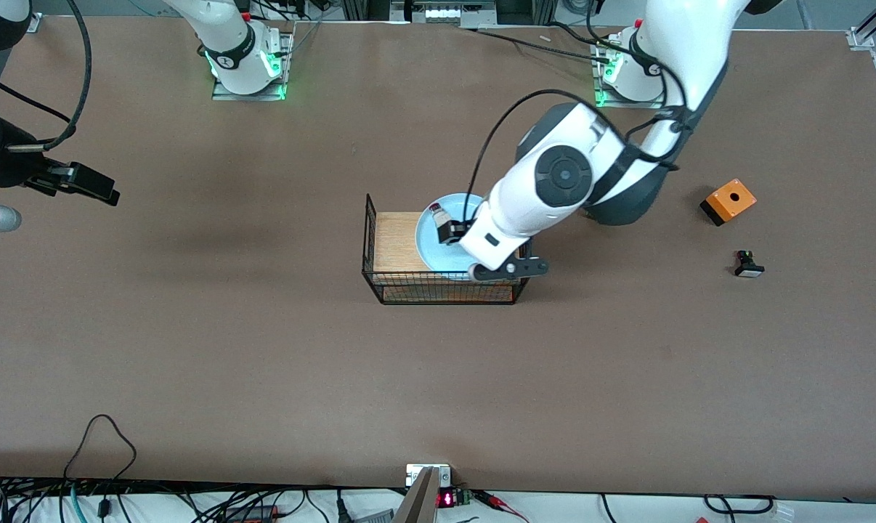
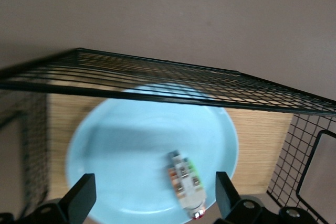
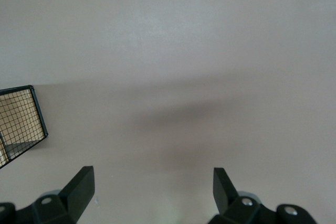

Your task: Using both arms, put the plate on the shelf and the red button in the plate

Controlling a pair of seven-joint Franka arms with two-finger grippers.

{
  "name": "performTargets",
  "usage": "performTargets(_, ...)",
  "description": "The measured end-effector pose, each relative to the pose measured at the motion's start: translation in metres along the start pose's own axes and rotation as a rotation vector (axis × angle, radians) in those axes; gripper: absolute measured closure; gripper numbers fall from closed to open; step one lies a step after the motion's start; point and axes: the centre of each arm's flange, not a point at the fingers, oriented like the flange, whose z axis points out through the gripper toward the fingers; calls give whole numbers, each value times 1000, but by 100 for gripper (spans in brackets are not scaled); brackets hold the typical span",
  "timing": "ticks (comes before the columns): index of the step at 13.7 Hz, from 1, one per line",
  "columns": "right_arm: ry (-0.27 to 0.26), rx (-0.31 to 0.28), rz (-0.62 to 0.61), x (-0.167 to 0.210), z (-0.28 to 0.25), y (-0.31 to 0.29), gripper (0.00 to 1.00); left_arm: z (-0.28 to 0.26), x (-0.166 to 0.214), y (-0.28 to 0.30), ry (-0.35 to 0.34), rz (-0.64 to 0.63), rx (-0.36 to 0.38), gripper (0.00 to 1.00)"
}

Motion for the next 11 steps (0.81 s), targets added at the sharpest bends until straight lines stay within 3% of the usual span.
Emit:
performTargets(4,3,-9,-1,0,0,-1,0,-64,-7,-52,66,70,279,0)
performTargets(7,3,-10,-3,0,0,-3,0,-125,-21,-77,64,198,409,0)
performTargets(9,3,-11,-4,0,0,-3,0,-163,-11,-116,29,206,422,0)
performTargets(11,3,-11,-3,0,0,-3,0,-194,3,-169,-21,202,352,0)
